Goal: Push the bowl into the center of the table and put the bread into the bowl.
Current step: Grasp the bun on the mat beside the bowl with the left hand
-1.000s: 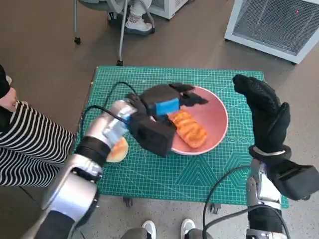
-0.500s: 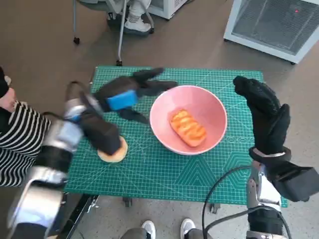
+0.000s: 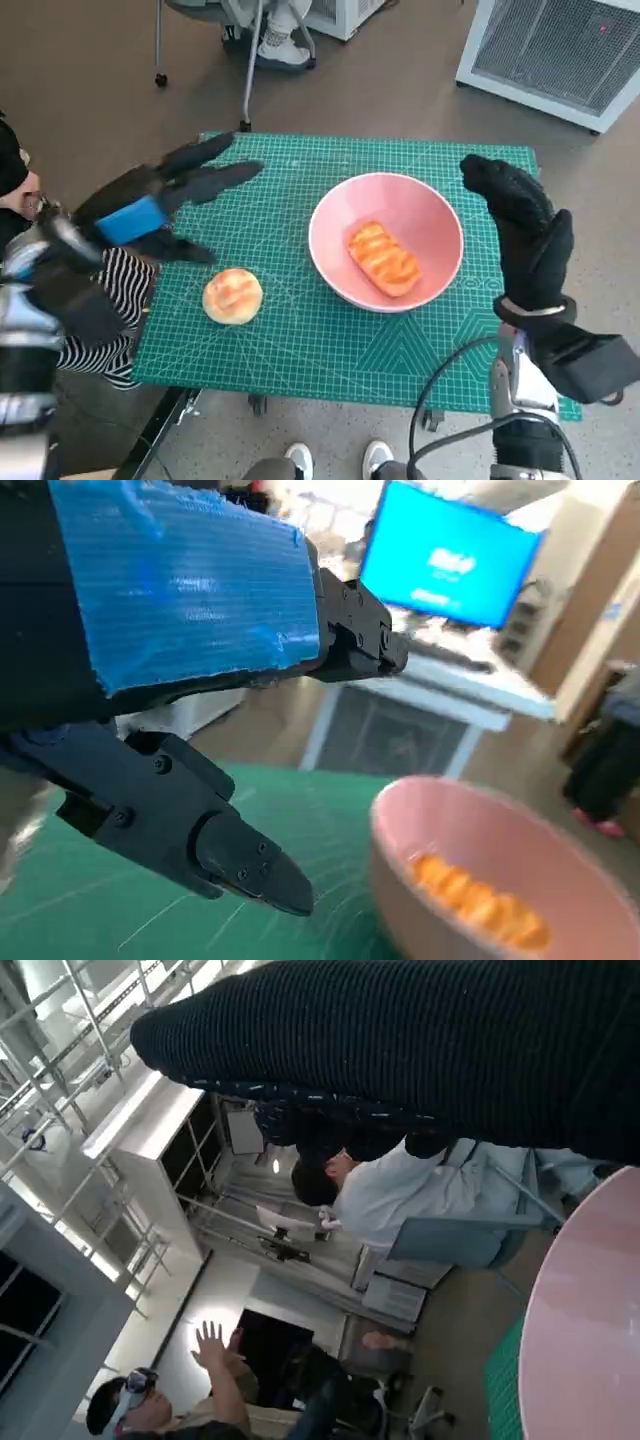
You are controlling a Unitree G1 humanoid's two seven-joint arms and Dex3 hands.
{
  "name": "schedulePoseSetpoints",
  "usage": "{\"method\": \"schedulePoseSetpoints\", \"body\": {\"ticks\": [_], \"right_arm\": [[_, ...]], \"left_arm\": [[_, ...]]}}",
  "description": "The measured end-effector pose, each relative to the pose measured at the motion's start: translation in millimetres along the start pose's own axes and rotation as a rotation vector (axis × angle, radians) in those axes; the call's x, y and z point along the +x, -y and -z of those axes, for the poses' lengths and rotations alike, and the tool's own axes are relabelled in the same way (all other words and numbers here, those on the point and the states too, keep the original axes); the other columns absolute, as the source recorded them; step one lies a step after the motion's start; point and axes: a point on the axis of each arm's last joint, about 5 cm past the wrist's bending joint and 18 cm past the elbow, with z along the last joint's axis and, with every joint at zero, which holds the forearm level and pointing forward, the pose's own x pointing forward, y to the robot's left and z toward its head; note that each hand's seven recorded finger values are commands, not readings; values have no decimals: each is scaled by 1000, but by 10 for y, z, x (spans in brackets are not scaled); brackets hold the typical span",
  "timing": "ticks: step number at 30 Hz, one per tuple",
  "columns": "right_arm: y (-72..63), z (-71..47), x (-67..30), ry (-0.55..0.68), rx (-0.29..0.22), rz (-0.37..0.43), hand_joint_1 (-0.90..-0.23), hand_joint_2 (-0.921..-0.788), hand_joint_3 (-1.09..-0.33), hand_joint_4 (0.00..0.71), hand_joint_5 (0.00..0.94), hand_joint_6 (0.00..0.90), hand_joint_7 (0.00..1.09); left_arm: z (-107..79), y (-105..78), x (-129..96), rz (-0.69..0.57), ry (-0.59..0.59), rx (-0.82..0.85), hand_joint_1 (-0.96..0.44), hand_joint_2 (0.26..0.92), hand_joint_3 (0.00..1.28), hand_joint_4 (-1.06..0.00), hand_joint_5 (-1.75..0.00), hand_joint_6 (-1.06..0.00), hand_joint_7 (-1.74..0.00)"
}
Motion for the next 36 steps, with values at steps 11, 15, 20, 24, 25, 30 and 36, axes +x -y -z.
{"method": "schedulePoseSetpoints", "body": {"ticks": [11,15,20,24,25,30,36], "right_arm": [[5,10,-4,-7,1,-17,-753,-921,-771,155,0,57,476],[11,9,-3,-8,-1,-19,-749,-921,-774,155,0,55,479],[16,6,5,-8,-3,-22,-747,-921,-774,156,0,54,482],[29,2,6,-10,-7,-26,-745,-921,-774,156,1,54,484],[32,1,6,-10,-8,-26,-745,-921,-774,156,1,53,484],[36,1,8,-12,-8,-31,-744,-921,-775,155,0,52,486],[42,1,8,-13,-8,-32,-743,-921,-776,155,0,50,489]], "left_arm": [[34,149,-171,151,-141,-16,-369,760,0,-100,-8,-311,-47],[20,185,-184,196,-178,-27,-348,755,0,-100,-5,-309,-43],[8,248,-176,269,-217,-34,-344,752,0,-100,-4,-307,-40],[9,290,-169,311,-240,-48,-353,750,0,-102,-4,-305,-37],[10,305,-165,319,-242,-49,-353,749,0,-103,-4,-305,-37],[47,415,-151,345,-249,-49,-341,735,0,-109,-5,-304,-35],[160,677,-132,375,-284,-78,-325,725,0,-111,-4,-303,-32]]}}
